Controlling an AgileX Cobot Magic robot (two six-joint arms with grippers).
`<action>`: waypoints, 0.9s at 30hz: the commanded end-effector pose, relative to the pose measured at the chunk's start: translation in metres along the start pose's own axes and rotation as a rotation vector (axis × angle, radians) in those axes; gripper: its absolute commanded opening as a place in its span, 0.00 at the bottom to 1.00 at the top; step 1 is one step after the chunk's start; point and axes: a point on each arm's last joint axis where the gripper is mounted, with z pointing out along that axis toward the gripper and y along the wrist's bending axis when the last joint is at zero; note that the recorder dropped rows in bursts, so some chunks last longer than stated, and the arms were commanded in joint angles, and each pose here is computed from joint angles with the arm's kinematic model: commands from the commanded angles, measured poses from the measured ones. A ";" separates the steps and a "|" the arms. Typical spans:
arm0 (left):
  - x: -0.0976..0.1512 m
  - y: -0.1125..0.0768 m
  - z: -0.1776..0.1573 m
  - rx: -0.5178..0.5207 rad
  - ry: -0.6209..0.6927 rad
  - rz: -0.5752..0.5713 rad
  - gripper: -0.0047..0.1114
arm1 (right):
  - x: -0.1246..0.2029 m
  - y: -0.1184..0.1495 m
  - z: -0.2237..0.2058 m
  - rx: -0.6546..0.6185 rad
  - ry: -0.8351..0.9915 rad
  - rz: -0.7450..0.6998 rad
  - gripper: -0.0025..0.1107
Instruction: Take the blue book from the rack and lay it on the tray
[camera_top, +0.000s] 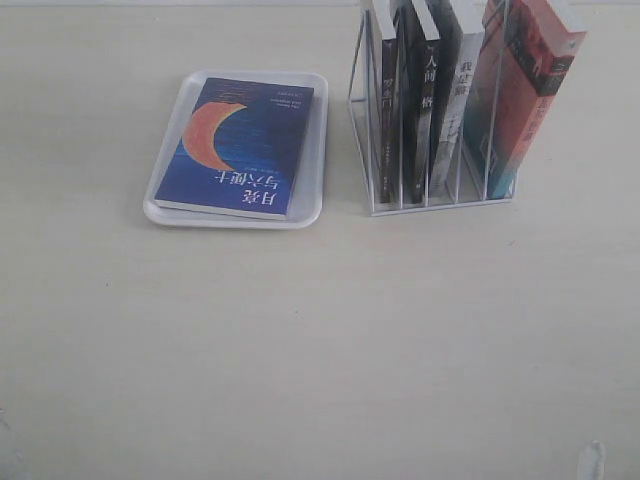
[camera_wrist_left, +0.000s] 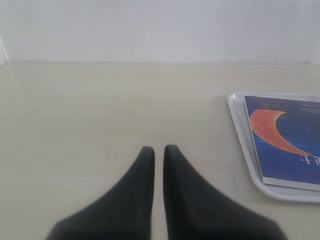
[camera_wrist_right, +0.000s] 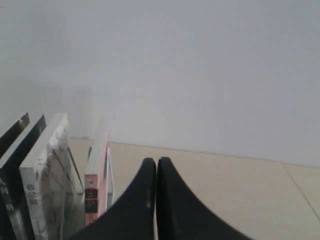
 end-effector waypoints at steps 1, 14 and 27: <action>0.001 0.000 0.000 0.008 -0.004 0.006 0.09 | 0.046 0.010 0.002 -0.067 -0.151 0.018 0.02; 0.001 0.000 0.000 0.008 -0.004 0.006 0.09 | 0.089 0.016 0.008 -0.100 -0.114 0.032 0.02; 0.001 0.000 0.000 0.008 -0.004 0.006 0.09 | 0.104 0.017 0.008 -0.093 -0.083 0.060 0.02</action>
